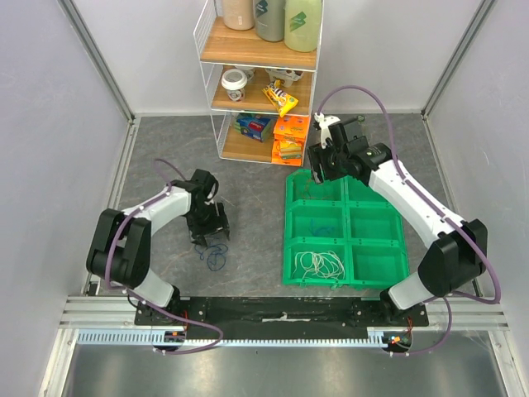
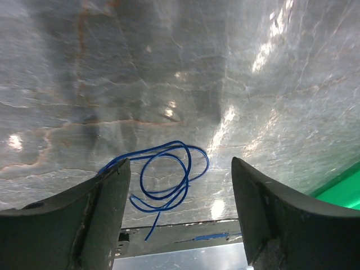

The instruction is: Untangle the cables

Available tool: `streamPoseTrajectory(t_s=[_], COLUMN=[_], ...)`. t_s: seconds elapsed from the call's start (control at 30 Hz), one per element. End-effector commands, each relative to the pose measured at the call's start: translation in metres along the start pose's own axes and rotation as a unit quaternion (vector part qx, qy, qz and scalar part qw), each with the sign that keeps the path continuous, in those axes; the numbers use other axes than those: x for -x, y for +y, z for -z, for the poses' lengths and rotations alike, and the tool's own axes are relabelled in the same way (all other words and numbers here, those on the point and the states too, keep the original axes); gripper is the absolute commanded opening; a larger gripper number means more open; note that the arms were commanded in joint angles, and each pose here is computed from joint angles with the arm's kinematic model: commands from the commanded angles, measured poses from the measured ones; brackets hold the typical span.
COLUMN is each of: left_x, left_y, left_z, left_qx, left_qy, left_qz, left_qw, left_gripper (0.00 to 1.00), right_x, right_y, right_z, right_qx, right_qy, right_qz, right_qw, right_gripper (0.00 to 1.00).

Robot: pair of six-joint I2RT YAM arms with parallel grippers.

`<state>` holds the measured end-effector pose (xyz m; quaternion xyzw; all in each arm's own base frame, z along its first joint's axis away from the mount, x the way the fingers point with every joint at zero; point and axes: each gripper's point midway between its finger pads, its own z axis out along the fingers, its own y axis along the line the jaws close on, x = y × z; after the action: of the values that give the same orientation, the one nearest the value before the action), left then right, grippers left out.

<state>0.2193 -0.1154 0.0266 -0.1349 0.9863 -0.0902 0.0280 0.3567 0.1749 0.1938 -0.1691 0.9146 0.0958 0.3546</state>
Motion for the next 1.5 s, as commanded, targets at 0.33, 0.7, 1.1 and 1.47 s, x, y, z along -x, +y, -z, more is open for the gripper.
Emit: streamPoseTrajectory(t_s=[0.33,0.7,1.1,1.47], left_x=[-0.041,-0.003,0.012,0.011], left_y=[0.008,-0.058,-0.192,-0.233], left_z=[-0.018,0.034,0.184,0.239], left_qx=[0.037,-0.096,-0.442,-0.556], left_qy=[0.037,-0.038,-0.119,-0.077], left_qz=[-0.035,-0.100,-0.199,-0.210], left_qw=[0.998,0.990,0.866,0.801], left_gripper=[0.56,0.02,0.02,0.02], right_x=[-0.003,0.000,0.025,0.040], right_y=[0.009,0.026,0.105,0.150], right_z=[-0.002,0.000,0.033,0.077], right_qx=[0.021,0.075,0.294,0.430], right_qy=[-0.011,-0.016,-0.099,-0.186], right_qz=[-0.015,-0.004,0.041,0.065], right_qw=[1.000,0.997,0.950,0.881], right_gripper=[0.70,0.70,0.73,0.75])
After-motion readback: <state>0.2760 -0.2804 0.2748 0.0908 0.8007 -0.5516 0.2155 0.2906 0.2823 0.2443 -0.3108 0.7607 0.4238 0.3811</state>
